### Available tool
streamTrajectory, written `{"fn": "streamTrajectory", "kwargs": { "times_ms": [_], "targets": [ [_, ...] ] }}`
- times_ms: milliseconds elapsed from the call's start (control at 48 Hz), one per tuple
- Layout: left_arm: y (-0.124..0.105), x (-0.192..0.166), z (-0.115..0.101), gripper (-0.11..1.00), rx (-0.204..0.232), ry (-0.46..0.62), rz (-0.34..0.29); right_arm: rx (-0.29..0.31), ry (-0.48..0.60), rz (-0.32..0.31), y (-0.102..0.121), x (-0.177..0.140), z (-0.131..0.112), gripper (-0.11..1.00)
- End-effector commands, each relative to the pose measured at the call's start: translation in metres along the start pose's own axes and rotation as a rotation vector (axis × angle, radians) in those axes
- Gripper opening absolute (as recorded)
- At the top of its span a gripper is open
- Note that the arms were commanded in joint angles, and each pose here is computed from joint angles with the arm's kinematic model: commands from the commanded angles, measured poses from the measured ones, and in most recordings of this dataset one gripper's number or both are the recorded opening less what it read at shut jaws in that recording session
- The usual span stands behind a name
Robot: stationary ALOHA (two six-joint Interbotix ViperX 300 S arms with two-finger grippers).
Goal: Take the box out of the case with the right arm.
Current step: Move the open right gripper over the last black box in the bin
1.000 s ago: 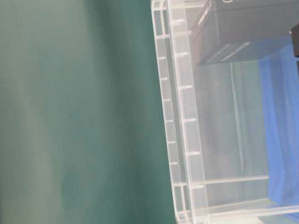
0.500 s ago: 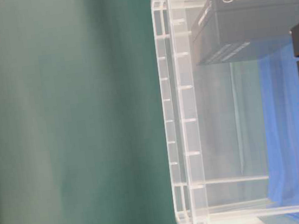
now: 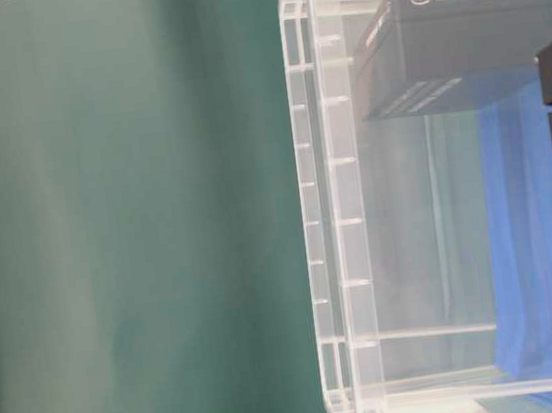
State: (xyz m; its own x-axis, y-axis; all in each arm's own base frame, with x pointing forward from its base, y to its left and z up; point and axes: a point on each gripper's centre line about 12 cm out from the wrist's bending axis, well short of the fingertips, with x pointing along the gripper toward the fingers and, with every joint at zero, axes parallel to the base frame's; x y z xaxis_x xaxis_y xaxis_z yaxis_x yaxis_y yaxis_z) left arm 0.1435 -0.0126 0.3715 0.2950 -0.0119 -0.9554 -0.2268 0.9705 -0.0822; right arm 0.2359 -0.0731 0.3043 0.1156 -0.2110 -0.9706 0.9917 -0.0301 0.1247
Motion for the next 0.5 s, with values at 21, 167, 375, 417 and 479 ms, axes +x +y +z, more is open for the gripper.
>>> {"fn": "streamTrajectory", "kwargs": {
  "times_ms": [21,167,375,417,479],
  "targets": [
    [-0.0003,-0.0028,0.0014,0.00,0.001,-0.014,-0.002,0.010,-0.008,0.026,-0.0003,-0.0063,0.0022,0.93],
    [-0.0002,-0.0031,0.0012,0.00,0.001,-0.015,-0.003,0.010,-0.008,0.026,-0.0003,-0.0063,0.0022,0.93],
    [-0.0001,-0.0034,0.0009,0.00,0.001,-0.017,-0.003,0.013,-0.007,0.026,-0.0004,-0.0062,0.0024,0.93],
    [-0.0001,-0.0034,0.0009,0.00,0.001,-0.017,-0.003,0.012,-0.006,0.024,-0.0005,-0.0063,0.0020,0.93],
    [-0.0001,-0.0030,0.0007,0.00,0.003,-0.015,-0.003,0.011,-0.007,0.026,-0.0003,-0.0063,0.0021,0.93]
  ]
}}
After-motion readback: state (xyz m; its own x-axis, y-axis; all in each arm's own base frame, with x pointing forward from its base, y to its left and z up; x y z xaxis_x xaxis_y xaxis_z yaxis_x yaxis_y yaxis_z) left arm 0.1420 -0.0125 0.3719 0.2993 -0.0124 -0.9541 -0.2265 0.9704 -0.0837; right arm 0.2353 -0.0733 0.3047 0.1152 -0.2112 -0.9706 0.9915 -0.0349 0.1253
